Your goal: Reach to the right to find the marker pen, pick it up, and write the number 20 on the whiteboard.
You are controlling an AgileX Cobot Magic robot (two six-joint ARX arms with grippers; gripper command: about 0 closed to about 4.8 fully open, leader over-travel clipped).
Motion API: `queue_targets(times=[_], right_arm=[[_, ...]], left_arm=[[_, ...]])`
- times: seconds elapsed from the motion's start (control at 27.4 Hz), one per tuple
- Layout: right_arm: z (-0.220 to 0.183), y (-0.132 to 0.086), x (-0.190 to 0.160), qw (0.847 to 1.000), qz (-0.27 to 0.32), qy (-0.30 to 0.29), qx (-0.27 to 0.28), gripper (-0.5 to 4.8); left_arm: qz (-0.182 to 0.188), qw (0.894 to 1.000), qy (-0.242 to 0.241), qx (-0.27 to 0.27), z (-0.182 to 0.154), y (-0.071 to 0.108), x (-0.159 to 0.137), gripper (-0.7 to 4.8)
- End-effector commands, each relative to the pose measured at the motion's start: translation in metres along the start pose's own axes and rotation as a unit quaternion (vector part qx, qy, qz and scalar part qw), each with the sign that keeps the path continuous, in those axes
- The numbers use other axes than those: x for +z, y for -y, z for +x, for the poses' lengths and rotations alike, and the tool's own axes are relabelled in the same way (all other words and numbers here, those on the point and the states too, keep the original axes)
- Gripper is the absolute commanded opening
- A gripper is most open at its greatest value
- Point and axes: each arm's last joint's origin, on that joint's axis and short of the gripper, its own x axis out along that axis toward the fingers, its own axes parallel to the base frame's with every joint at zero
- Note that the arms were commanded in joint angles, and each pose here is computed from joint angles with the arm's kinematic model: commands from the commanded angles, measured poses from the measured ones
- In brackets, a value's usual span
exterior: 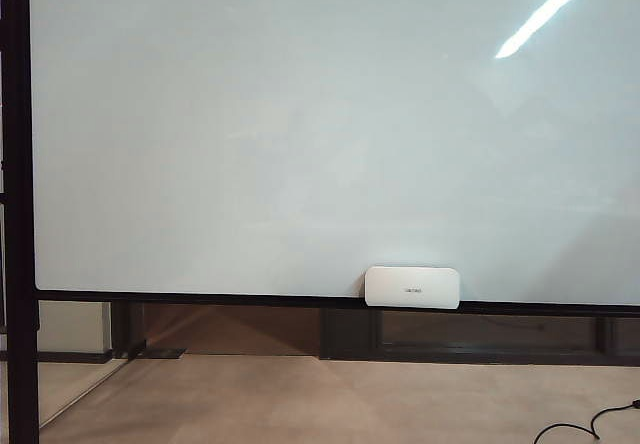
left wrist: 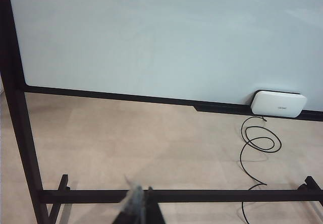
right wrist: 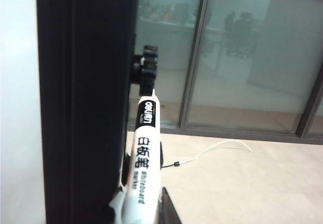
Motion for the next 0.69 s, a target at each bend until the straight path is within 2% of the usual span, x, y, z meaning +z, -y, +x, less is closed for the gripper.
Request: queue_targets(times=[0.04, 0.18, 0.29, 0.48, 0.55, 0.58, 0.62, 0.69], right_arm=[[-0.002, 0.004, 0.005, 1.000, -0.001, 0.009, -0.008, -0.01], [-0.005, 0.011, 0.016, 0.999, 0.035, 0.018, -0.019, -0.01], [-0.011, 0.021, 0.033, 0.995, 0.089, 0.031, -0.036, -0.02], [-0.020, 0.035, 0.066, 0.985, 0.160, 0.047, -0.041, -0.02], [-0.023, 0.040, 0.079, 0.978, 0.199, 0.037, -0.046, -0.02], [-0.024, 0.041, 0.098, 0.973, 0.225, 0.013, -0.052, -0.02], [-0.025, 0.040, 0.108, 0.971, 0.233, -0.001, -0.055, -0.02], [-0.029, 0.037, 0.142, 0.974, 0.210, -0.045, -0.068, -0.02]], left_arm=[[0.001, 1.000, 0.008, -0.001, 0.000, 0.000, 0.002, -0.03], [0.001, 1.000, 0.009, -0.002, 0.000, 0.000, 0.003, -0.03], [0.001, 1.000, 0.008, -0.012, 0.000, 0.001, 0.003, -0.03], [-0.006, 0.998, 0.002, -0.061, -0.001, 0.004, 0.003, -0.03], [-0.023, 0.997, -0.001, -0.077, -0.001, 0.005, 0.003, -0.03], [-0.028, 0.995, -0.004, -0.097, -0.001, 0.006, 0.003, -0.02], [-0.028, 0.994, -0.005, -0.105, -0.001, 0.006, 0.003, -0.02], [-0.038, 0.991, -0.009, -0.130, -0.001, 0.008, 0.003, -0.01]])
